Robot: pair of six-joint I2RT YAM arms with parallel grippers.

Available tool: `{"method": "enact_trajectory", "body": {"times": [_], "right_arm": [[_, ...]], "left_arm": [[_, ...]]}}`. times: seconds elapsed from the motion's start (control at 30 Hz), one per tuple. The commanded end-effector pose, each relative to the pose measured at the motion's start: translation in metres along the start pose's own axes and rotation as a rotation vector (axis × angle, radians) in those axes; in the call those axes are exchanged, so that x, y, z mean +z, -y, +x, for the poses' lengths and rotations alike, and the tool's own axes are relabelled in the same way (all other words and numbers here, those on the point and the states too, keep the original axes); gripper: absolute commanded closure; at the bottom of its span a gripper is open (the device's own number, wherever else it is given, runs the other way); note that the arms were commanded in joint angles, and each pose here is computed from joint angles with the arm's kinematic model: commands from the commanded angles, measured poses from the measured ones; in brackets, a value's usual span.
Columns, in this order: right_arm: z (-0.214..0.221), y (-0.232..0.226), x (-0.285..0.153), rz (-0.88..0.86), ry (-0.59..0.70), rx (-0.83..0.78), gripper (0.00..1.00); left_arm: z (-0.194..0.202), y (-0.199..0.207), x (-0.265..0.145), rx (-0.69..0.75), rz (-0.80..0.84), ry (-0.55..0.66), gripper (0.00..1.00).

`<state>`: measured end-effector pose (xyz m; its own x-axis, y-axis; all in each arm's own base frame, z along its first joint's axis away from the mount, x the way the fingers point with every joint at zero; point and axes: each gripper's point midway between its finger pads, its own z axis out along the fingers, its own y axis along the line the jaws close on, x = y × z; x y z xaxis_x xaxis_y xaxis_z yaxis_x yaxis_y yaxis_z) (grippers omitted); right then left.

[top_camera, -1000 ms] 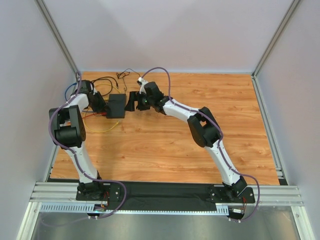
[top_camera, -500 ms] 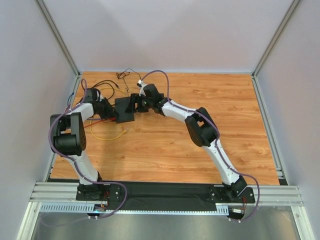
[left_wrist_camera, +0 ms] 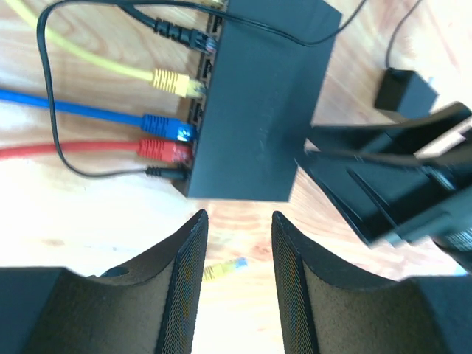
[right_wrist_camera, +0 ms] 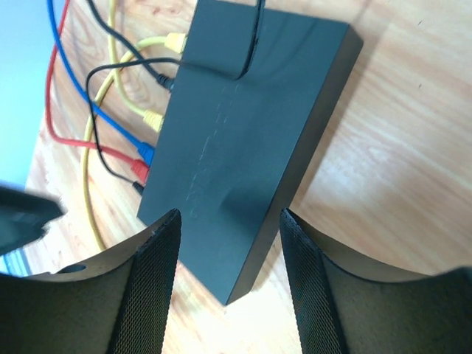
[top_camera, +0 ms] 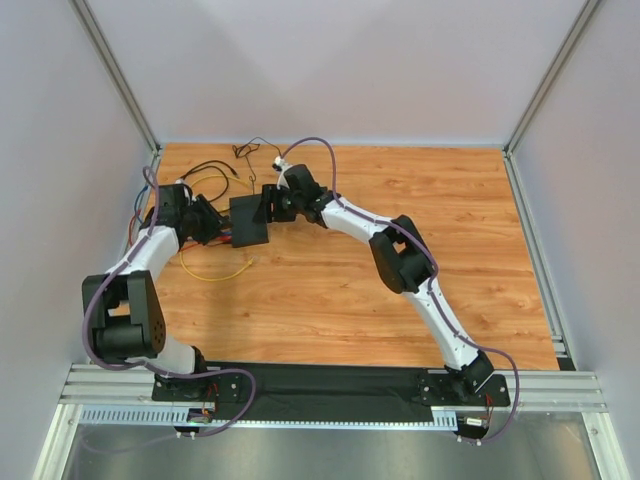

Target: Pull the plug from the switch port

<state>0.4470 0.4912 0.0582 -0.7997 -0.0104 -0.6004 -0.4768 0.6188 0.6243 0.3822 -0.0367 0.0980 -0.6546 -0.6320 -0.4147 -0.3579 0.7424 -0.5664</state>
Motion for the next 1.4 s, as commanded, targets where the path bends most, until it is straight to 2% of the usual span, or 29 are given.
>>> {"method": "enact_trajectory", "body": {"times": [0.0, 0.27, 0.47, 0.7, 1.03, 1.37], "right_arm": [[0.004, 0.004, 0.01, 0.039, -0.007, -0.033, 0.42], [0.005, 0.007, 0.013, 0.117, 0.014, -0.106, 0.43], [0.009, 0.002, 0.017, 0.147, 0.0, -0.172, 0.39], [0.017, 0.011, 0.025, 0.2, -0.02, -0.184, 0.36], [0.029, 0.026, 0.026, 0.315, -0.054, -0.149, 0.41], [0.032, 0.024, 0.023, 0.308, -0.055, -0.166, 0.41]], "left_arm": [[0.005, 0.005, -0.008, -0.076, 0.023, 0.02, 0.52], [0.008, -0.001, -0.003, -0.229, 0.095, 0.072, 0.58], [0.01, -0.012, 0.002, -0.304, 0.067, 0.082, 0.58], [0.009, -0.02, 0.005, -0.355, 0.05, 0.086, 0.6], [0.017, -0.034, 0.016, -0.434, -0.001, 0.047, 0.62], [0.013, -0.045, 0.021, -0.454, -0.04, 0.056, 0.64]]}}
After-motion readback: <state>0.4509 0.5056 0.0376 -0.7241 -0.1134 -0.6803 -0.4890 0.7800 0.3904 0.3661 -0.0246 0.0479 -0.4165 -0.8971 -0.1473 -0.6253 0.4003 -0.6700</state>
